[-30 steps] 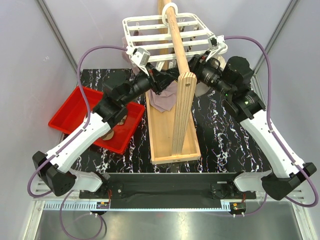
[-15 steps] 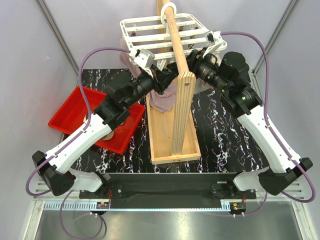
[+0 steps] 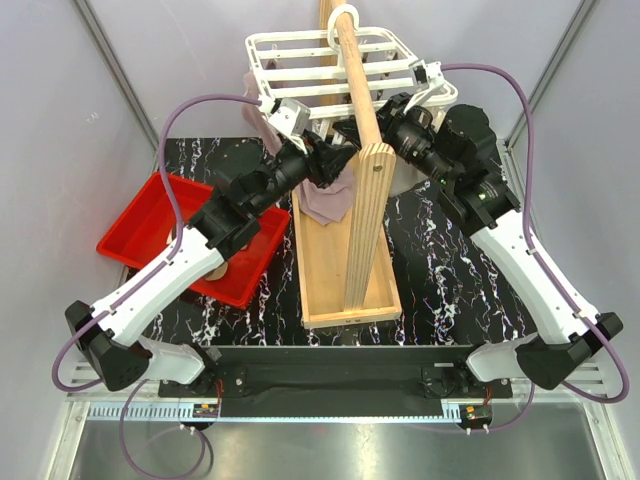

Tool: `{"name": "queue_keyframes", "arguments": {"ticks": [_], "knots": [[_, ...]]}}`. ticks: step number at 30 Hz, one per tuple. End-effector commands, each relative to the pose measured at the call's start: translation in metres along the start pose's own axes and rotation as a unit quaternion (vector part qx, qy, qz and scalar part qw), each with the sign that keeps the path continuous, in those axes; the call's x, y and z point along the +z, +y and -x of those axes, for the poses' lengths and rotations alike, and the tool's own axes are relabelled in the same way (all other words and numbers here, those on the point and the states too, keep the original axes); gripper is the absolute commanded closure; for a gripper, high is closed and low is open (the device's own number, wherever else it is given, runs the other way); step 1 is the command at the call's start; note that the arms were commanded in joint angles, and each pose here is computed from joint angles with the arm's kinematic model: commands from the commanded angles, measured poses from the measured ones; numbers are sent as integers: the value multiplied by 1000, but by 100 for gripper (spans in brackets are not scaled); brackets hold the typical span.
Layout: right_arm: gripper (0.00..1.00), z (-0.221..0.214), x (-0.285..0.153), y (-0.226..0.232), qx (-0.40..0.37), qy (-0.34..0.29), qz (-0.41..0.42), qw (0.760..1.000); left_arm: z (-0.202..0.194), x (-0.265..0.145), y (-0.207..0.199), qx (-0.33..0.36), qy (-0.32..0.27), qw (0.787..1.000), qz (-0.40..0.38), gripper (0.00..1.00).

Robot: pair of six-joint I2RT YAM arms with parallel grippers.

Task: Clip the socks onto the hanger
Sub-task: Open the clamp at the hanger, then pick up the sock from the bin.

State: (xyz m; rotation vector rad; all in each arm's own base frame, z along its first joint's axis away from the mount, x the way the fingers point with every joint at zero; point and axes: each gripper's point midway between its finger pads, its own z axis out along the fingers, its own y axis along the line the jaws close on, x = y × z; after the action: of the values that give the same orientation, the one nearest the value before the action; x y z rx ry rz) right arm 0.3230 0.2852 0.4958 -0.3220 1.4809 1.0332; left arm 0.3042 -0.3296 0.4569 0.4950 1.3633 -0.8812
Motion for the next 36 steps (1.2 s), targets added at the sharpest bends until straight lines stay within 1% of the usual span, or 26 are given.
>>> {"name": "queue_keyframes", "arguments": {"ticks": [1,2,3,4,5,7,12,15,16,17,18,19,21,22,23,25,26,27,28,30,31,32,33,34,35,36], "knots": [[100,9,9,-3,0,-16,-9,1000,-4,-3,3,6,12,1000,16,57],[100,9,9,-5,0,-18,-14,1000,-12,-6,8,7,21,999,26,41],[100,7,9,-6,3,-15,-17,1000,-5,-15,9,10,11,999,32,35],[100,6,9,-7,4,-14,-20,1000,-7,-22,16,12,11,999,51,32],[100,6,9,-8,3,-14,-22,1000,-24,-30,23,12,29,998,61,30],[100,4,8,-10,3,-11,-26,1000,-21,-55,34,1,24,997,78,29],[100,1,5,-16,-3,-8,-41,999,-58,-119,58,-39,51,991,121,31],[100,-4,3,-18,-3,-4,-43,999,-91,-146,79,-78,104,976,174,31],[100,-6,1,-17,-5,1,-42,999,-108,-160,95,-95,132,965,208,31],[100,-8,0,-18,-7,3,-43,999,-118,-167,103,-110,143,958,224,31],[100,-8,-2,-17,-9,4,-42,999,-140,-175,108,-142,165,948,233,31],[100,-8,-3,-17,-10,4,-43,999,-149,-189,129,-162,168,934,270,31],[100,-12,-6,-19,-12,8,-46,999,-164,-203,149,-202,172,913,309,31],[100,-13,-6,-20,-13,9,-46,999,-175,-218,171,-221,174,893,352,28],[100,-15,-7,-20,-12,11,-47,999,-180,-226,183,-235,172,879,377,26],[100,-17,-9,-19,-14,14,-44,999,-180,-249,215,-267,144,836,458,22],[100,-18,-10,-20,-15,16,-44,999,-186,-258,228,-281,140,815,487,16],[100,-17,-11,-18,-16,15,-42,999,-182,-273,247,-306,108,783,530,16],[100,-18,-12,-19,-16,15,-43,999,-182,-284,261,-314,93,759,562,17],[100,-22,-12,-18,-15,18,-40,999,-184,-293,286,-343,72,720,599,18],[100,-22,-12,-18,-15,18,-37,999,-180,-299,302,-348,52,710,611,19],[100,-25,-12,-19,-14,21,-38,999,-187,-297,316,-361,56,698,616,20],[100,-24,-13,-18,-14,19,-37,999,-189,-295,325,-385,50,688,613,25],[100,-25,-14,-18,-15,20,-35,999,-189,-291,333,-388,49,686,614,27],[100,-28,-14,-19,-14,21,-35,999,-206,-292,345,-396,66,668,626,27],[100,-26,-15,-18,-16,16,-33,999,-201,-285,355,-399,58,667,627,29]]}}
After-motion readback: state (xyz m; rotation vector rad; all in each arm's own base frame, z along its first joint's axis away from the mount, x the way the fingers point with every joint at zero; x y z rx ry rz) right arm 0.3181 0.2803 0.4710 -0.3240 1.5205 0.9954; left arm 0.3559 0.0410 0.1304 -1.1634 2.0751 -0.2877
